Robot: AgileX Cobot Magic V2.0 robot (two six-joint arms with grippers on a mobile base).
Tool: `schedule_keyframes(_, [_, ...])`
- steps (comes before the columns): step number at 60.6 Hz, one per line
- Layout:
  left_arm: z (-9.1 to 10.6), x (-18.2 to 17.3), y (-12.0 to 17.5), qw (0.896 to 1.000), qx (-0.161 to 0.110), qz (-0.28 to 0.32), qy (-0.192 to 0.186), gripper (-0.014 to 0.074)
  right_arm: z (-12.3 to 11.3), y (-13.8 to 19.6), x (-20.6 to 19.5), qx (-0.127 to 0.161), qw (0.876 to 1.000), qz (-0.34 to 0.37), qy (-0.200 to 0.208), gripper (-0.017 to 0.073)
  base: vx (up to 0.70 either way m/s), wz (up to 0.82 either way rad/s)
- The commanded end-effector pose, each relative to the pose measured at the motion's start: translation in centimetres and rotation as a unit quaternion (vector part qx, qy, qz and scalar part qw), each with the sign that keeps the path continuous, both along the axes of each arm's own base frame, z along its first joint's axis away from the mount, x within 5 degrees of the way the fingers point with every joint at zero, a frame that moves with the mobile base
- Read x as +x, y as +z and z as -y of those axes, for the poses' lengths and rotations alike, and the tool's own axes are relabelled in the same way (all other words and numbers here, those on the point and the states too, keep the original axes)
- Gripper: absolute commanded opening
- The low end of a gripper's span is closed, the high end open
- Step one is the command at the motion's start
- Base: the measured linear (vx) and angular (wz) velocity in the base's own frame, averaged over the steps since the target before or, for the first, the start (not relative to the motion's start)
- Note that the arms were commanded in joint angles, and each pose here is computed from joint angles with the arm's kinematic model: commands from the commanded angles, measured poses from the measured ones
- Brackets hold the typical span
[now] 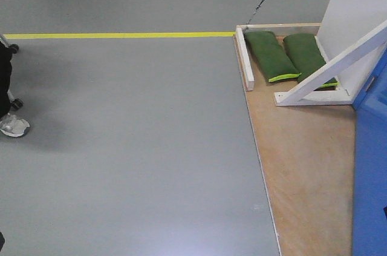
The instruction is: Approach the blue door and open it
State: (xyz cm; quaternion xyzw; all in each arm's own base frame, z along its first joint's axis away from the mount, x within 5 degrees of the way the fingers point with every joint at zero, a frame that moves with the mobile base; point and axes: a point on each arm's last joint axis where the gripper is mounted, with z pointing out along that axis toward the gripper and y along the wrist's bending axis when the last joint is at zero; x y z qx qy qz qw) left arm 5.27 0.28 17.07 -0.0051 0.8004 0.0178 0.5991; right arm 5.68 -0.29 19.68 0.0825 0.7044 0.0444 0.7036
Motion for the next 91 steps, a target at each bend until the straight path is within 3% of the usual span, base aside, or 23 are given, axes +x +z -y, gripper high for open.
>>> schedule_keyframes(1, [0.0, 0.0, 1.9, 0.998, 0.000, 0.062, -0.002, 0.0071, 0.0, 0.6, -0.1, -0.003, 0.999, 0.040, -0.002, -0.0004, 0.00, 0.00])
schedule_keyframes(8, [0.0, 0.0, 1.9, 0.998, 0.000, 0.062, -0.002, 0.0071, 0.0, 2.5, -0.5, -0.003, 1.000, 0.031, 0.001, -0.0004, 0.00, 0.00])
schedule_keyframes(13, [0.0, 0.0, 1.9, 0.998, 0.000, 0.062, -0.002, 0.0071, -0.1, 5.7, -1.0, -0.003, 0.999, 0.034, 0.002, -0.0004, 0.00, 0.00])
schedule_keyframes(34, [0.0, 0.0, 1.9, 0.998, 0.000, 0.062, -0.002, 0.0071, 0.0, 23.5, 1.0, -0.012, 0.990, 0.141, 0.000, -0.0004, 0.00, 0.00])
schedule_keyframes(38, [0.0, 0.0, 1.9, 0.998, 0.000, 0.062, -0.002, 0.0071, 0.4, 26.2, 1.5, -0.015, 0.985, 0.169, -0.019, -0.0004, 0.00, 0.00])
schedule_keyframes(42, [0.0, 0.0, 1.9, 0.998, 0.000, 0.062, -0.002, 0.0071, 1.2, 28.2, 1.8, -0.006, 0.979, 0.194, -0.065, -0.0004, 0.00, 0.00])
schedule_keyframes(48, [0.0, 0.0, 1.9, 0.998, 0.000, 0.062, -0.002, 0.0071, 2.8, 29.9, 2.0, 0.055, 0.960, 0.236, -0.138, -0.0004, 0.00, 0.00])
schedule_keyframes(52, [0.0, 0.0, 1.9, 0.998, 0.000, 0.062, -0.002, 0.0071, 4.0, 30.4, 1.5, 0.117, 0.937, 0.274, -0.184, -0.0004, 0.00, 0.00])
schedule_keyframes(58, [0.0, 0.0, 1.9, 0.998, 0.000, 0.062, -0.002, 0.0071, 5.5, 30.5, 0.7, 0.218, 0.887, 0.335, -0.233, -0.0004, 0.00, 0.00])
schedule_keyframes(64, [0.0, 0.0, 1.9, 0.998, 0.000, 0.062, -0.002, 0.0071, 7.2, 30.5, -0.3, 0.319, 0.811, 0.413, -0.262, -0.0004, 0.00, 0.00])
schedule_keyframes(71, [0.0, 0.0, 1.9, 0.998, 0.000, 0.062, -0.002, 0.0071, 9.9, 30.2, -1.6, 0.375, 0.719, 0.496, -0.310, -0.0004, 0.00, 0.00])
schedule_keyframes(76, [0.0, 0.0, 1.9, 0.998, 0.000, 0.062, -0.002, 0.0071, 12.5, 29.5, -2.6, 0.384, 0.660, 0.536, -0.361, -0.0004, 0.00, 0.00])
schedule_keyframes(79, [0.0, 0.0, 1.9, 0.998, 0.000, 0.062, -0.002, 0.0071, 14.1, 28.9, -2.9, 0.390, 0.633, 0.545, -0.388, -0.0004, 0.00, 0.00])
schedule_keyframes(84, [0.0, 0.0, 1.9, 0.998, 0.000, 0.062, -0.002, 0.0071, 16.6, 27.8, -3.0, 0.404, 0.610, 0.540, -0.416, -0.0004, 0.00, 0.00])
schedule_keyframes(91, [0.0, 0.0, 1.9, 0.998, 0.000, 0.062, -0.002, 0.0071, 19.8, 26.1, -1.8, 0.442, 0.608, 0.500, -0.429, -0.0004, 0.00, 0.00])
